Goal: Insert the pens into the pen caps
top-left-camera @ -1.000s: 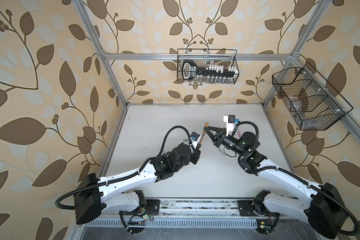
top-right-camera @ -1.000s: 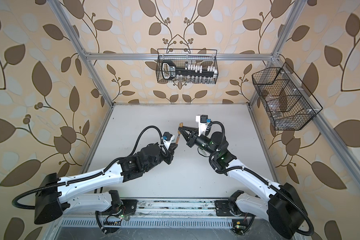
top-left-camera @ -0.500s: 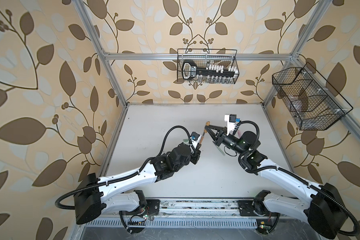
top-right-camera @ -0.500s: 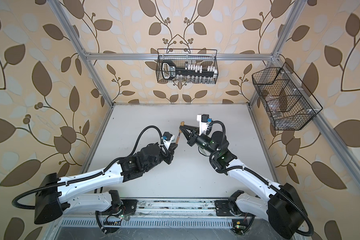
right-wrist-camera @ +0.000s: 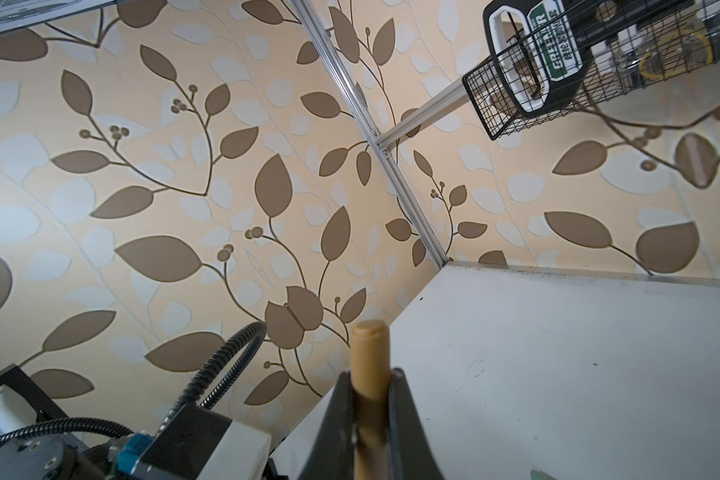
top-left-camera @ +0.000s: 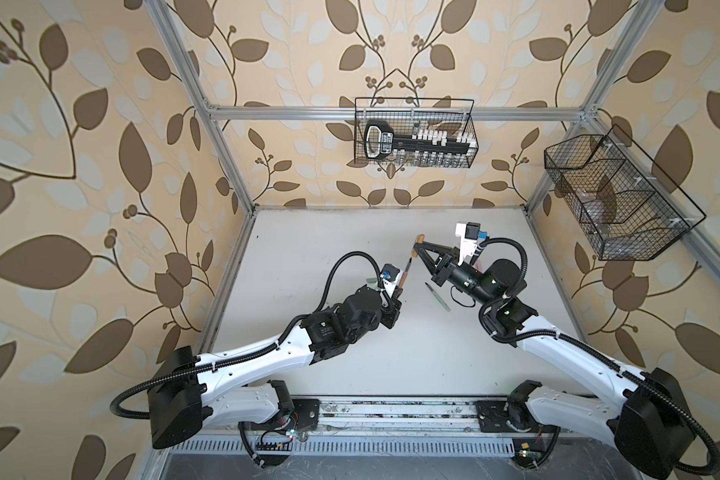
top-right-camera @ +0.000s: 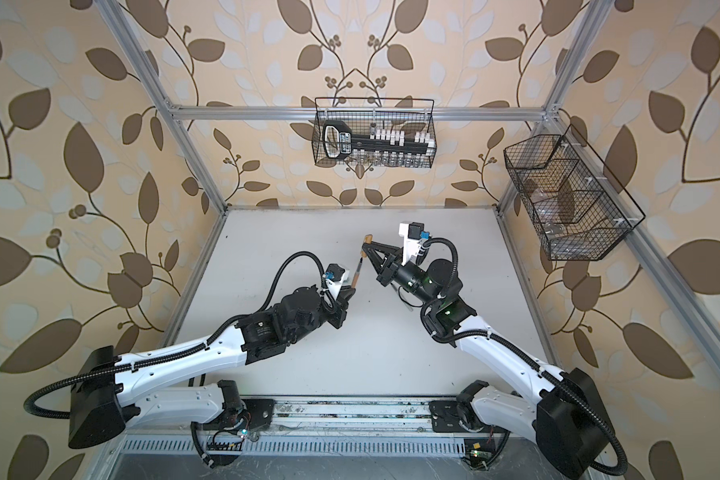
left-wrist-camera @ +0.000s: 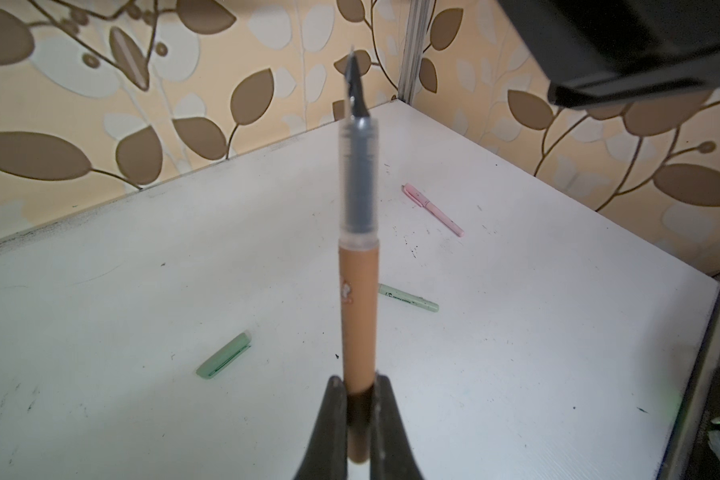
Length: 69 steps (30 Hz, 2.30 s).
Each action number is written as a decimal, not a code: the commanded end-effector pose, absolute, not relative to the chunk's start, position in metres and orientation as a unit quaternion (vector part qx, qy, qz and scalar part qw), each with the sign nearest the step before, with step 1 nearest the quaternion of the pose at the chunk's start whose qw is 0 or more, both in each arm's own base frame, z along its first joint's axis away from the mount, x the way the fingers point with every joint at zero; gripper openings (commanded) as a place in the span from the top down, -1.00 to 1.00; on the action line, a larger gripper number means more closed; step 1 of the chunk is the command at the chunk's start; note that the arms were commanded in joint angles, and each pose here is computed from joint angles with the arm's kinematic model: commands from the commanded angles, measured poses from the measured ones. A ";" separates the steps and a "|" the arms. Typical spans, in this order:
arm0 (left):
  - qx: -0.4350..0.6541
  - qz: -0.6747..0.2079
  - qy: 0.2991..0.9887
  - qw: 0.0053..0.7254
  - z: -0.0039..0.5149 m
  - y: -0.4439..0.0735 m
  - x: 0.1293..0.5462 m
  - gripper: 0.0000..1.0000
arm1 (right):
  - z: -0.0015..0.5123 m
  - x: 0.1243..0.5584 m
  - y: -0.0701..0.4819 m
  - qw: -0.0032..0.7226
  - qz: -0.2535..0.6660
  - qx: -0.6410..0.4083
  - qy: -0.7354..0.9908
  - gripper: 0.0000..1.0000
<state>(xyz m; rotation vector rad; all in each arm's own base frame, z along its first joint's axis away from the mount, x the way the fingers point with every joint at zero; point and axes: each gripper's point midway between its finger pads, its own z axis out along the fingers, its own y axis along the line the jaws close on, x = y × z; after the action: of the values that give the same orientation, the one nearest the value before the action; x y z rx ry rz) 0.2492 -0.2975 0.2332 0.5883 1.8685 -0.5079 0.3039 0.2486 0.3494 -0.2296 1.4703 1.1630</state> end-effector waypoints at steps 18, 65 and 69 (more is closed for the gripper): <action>0.233 -0.223 0.761 0.563 0.265 -0.296 0.250 1.00 | 0.336 0.308 0.250 0.581 0.503 -0.086 0.634 1.00; 0.233 -0.223 0.760 0.564 0.264 -0.297 0.251 1.00 | 0.353 0.312 0.249 0.596 0.502 -0.091 0.620 1.00; 0.234 -0.221 0.760 0.565 0.264 -0.296 0.251 1.00 | 0.348 0.311 0.252 0.589 0.506 -0.093 0.623 1.00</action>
<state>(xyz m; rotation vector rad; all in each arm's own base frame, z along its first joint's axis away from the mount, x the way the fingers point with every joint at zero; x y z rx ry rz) 0.2491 -0.2956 0.2351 0.5873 1.8646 -0.5016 0.3123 0.2478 0.3336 -0.2023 1.4939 1.1535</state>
